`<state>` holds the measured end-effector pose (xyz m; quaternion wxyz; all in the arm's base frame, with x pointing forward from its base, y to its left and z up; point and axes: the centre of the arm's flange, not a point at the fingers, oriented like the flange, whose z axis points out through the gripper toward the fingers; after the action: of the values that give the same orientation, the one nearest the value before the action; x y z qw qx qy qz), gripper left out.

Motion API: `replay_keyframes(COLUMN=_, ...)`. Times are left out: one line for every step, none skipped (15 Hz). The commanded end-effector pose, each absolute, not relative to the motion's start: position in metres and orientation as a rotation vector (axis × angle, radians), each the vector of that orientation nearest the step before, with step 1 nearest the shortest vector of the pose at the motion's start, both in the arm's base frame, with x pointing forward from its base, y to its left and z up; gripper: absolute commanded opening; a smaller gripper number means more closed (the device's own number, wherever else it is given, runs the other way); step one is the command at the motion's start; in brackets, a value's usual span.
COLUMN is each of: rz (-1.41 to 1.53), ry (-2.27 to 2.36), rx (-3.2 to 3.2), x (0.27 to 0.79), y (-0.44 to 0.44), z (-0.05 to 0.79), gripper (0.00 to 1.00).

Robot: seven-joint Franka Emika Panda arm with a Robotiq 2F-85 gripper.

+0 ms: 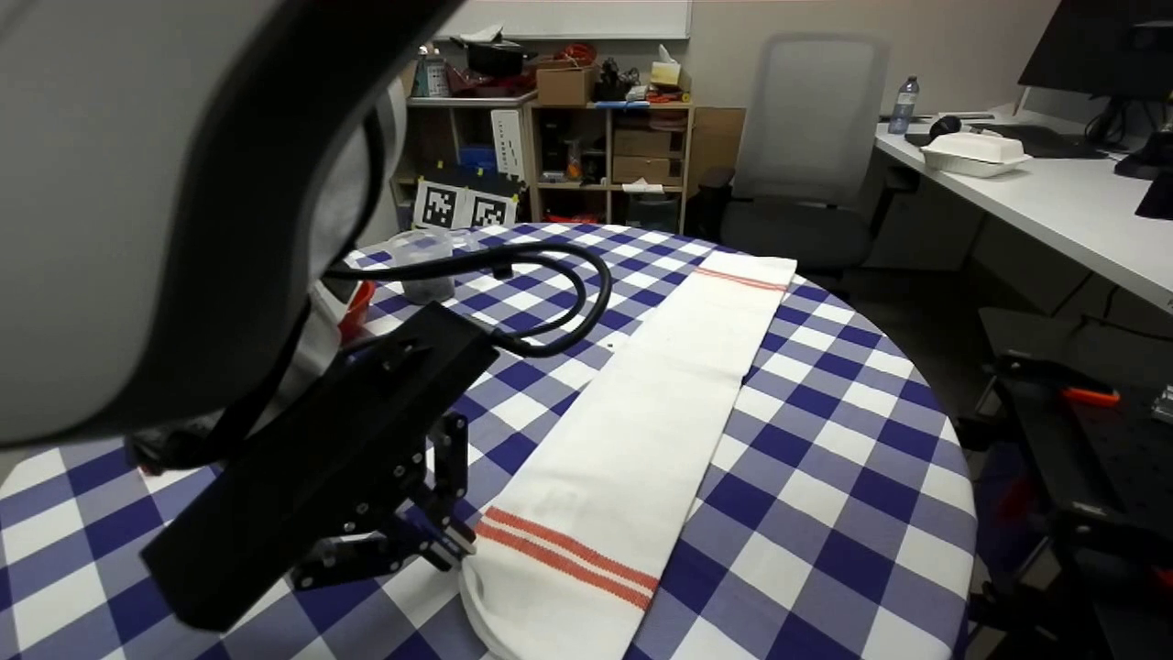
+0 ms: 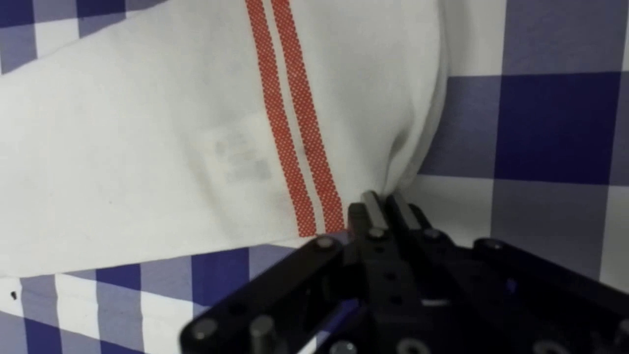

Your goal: Fold the towel on the table

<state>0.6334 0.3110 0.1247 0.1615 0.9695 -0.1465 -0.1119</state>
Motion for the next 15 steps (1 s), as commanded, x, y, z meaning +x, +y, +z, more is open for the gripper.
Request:
replay_keyframes(rz=-0.409, ry=-0.424, rx=2.795, x=0.637, y=0.314, z=0.131, gripper=0.00)
replay_keyframes(rz=-0.424, ry=-0.422, rx=2.800, x=0.637, y=0.314, z=0.132, gripper=0.00)
replay_keyframes(rz=-0.445, ry=-0.412, rx=2.805, x=0.636, y=0.313, z=0.135, gripper=0.00)
replay_keyframes(rz=-0.466, ry=-0.393, rx=2.810, x=0.634, y=0.313, z=0.137, gripper=0.00)
replay_keyframes(rz=-0.485, ry=-0.373, rx=2.817, x=0.633, y=0.313, z=0.141, gripper=0.00)
replay_keyframes(rz=-0.499, ry=-0.350, rx=2.824, x=0.632, y=0.313, z=0.144, gripper=0.00)
replay_keyframes(rz=-0.511, ry=-0.324, rx=2.833, x=0.630, y=0.313, z=0.148, gripper=0.00)
replay_keyframes(rz=-0.517, ry=-0.306, rx=2.840, x=0.629, y=0.313, z=0.152, gripper=0.00)
replay_keyframes(rz=-0.527, ry=-0.286, rx=2.849, x=0.628, y=0.313, z=0.158, gripper=0.00)
replay_keyframes(rz=-0.527, ry=-0.266, rx=2.860, x=0.627, y=0.313, z=0.165, gripper=0.00)
replay_keyframes(rz=-0.529, ry=-0.243, rx=2.873, x=0.627, y=0.313, z=0.172, gripper=0.00)
replay_keyframes(rz=-0.516, ry=-0.214, rx=2.888, x=0.628, y=0.314, z=0.183, gripper=0.00)
replay_keyframes(rz=-0.505, ry=-0.180, rx=2.905, x=0.629, y=0.316, z=0.193, gripper=0.00)
replay_keyframes(rz=-0.486, ry=-0.138, rx=2.925, x=0.630, y=0.318, z=0.207, gripper=0.00)
replay_keyframes(rz=-0.468, ry=-0.099, rx=2.942, x=0.630, y=0.321, z=0.221, gripper=0.00)
